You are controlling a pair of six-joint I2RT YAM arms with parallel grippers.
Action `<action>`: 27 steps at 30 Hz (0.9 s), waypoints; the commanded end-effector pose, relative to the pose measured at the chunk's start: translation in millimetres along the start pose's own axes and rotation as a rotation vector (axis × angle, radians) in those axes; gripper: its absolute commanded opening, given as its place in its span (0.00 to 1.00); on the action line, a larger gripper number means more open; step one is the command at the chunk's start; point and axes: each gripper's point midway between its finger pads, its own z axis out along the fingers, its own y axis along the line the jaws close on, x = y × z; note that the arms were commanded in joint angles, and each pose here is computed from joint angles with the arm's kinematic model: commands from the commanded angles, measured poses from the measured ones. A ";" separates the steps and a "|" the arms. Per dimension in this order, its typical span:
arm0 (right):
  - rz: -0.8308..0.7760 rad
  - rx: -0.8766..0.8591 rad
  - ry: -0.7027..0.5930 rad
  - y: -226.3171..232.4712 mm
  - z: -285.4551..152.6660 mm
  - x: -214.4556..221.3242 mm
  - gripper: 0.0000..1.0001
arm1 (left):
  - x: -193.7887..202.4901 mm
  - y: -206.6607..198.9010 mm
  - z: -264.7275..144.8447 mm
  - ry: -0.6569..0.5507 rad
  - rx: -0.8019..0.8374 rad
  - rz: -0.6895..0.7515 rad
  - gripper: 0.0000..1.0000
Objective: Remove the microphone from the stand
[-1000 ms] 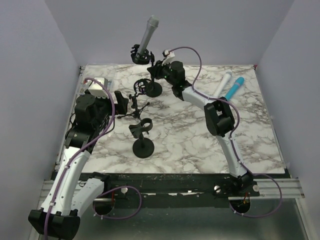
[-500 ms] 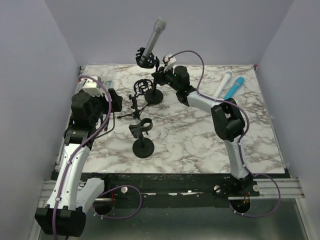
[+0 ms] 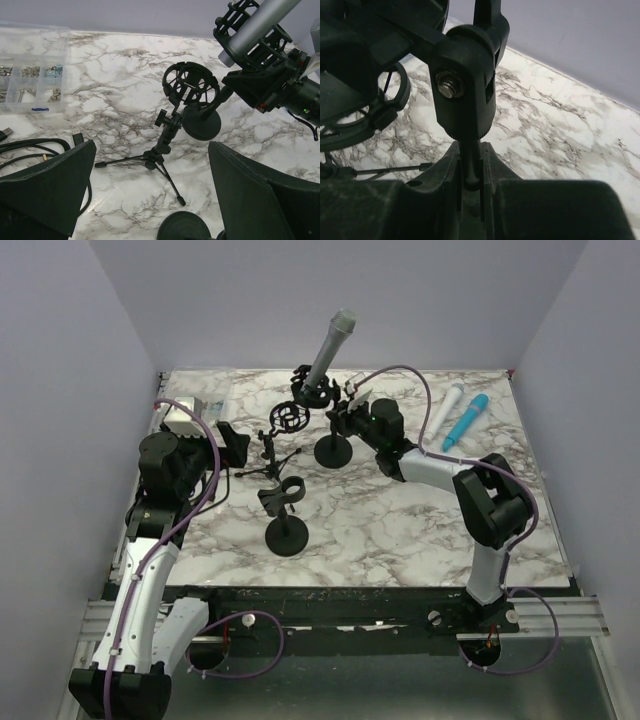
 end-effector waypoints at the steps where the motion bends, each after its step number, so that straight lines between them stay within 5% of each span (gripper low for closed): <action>1: -0.024 0.005 0.121 16.5 -28.6 31.9 0.01 | -7.7 -14.3 -1.6 -0.023 0.064 -0.008 0.99; 10: 0.023 0.048 0.160 17.1 -65.2 41.6 0.03 | -3.3 -15.9 1.1 -0.006 0.072 -0.013 0.99; 18: 0.102 0.095 0.154 14.2 -78.0 33.2 0.51 | -2.5 -19.4 -0.7 -0.005 0.081 -0.008 0.99; 27: 0.202 0.142 0.123 13.6 -107.4 -0.9 0.77 | -2.9 -22.6 -1.2 -0.002 0.094 -0.008 0.99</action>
